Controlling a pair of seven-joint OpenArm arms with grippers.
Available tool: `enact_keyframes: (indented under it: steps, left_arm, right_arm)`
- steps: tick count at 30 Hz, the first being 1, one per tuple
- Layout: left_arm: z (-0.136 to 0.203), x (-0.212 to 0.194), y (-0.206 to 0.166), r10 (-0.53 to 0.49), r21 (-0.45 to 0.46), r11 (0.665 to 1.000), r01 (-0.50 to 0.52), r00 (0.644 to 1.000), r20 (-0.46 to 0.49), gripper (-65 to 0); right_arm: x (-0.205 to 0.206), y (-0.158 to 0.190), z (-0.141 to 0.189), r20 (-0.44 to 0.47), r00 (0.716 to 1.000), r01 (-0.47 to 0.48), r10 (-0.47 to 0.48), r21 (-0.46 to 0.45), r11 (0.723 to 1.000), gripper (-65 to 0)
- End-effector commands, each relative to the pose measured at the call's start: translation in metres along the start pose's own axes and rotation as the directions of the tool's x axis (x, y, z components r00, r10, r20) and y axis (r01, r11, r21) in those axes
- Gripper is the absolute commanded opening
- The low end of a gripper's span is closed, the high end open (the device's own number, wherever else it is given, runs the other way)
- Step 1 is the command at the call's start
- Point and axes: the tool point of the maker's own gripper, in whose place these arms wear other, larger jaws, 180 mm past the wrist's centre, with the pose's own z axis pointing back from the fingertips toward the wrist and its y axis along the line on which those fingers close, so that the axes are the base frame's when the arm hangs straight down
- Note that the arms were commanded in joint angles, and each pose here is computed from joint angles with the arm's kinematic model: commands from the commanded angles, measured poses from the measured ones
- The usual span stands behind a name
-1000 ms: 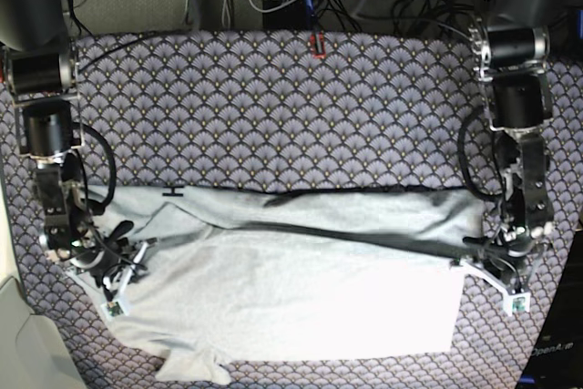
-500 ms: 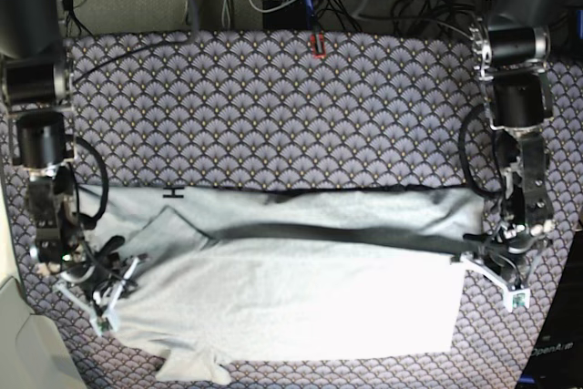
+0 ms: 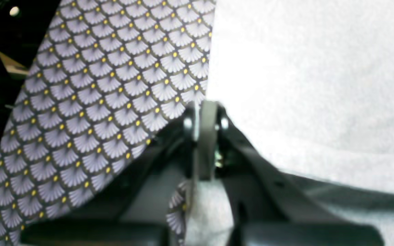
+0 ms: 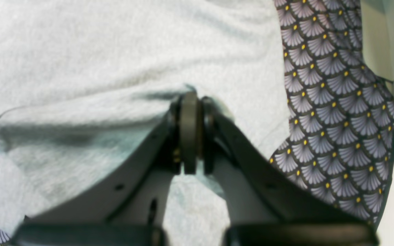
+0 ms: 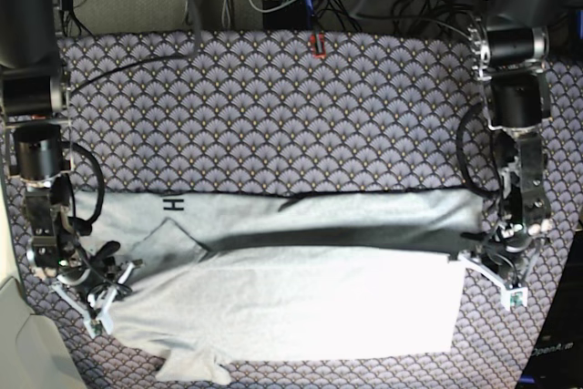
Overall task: Fold the T-shirt properly
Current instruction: 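Lower the folded edge onto the shirt and open both grippers, then grasp the folded edge again with both grippers and drag it back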
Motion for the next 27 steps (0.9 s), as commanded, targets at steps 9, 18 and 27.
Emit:
enact_keyframes:
  steps: [9, 18, 27]
  left_arm:
    - [0.003, 0.028, 0.008, -0.003, 0.018, 1.000, 0.002, 0.998, 0.071, -38.6]
    - [0.004, 0.015, 0.011, 0.000, 0.019, 1.000, 0.000, 0.999, 0.049, -30.1]
    - [0.036, -0.038, 0.004, -0.057, 0.006, 0.998, 0.057, 0.998, 0.028, -30.0]
  right_arm:
    - [0.027, -0.015, 0.007, 0.063, 0.998, 0.001, 0.000, -0.029, 1.000, -56.3]
    - [0.015, -0.012, 0.005, 0.044, 0.999, 0.003, -0.002, -0.023, 1.000, -39.3]
    - [-0.033, -0.055, 0.023, -0.027, 0.993, 0.110, -0.113, -0.097, 0.989, -39.3]
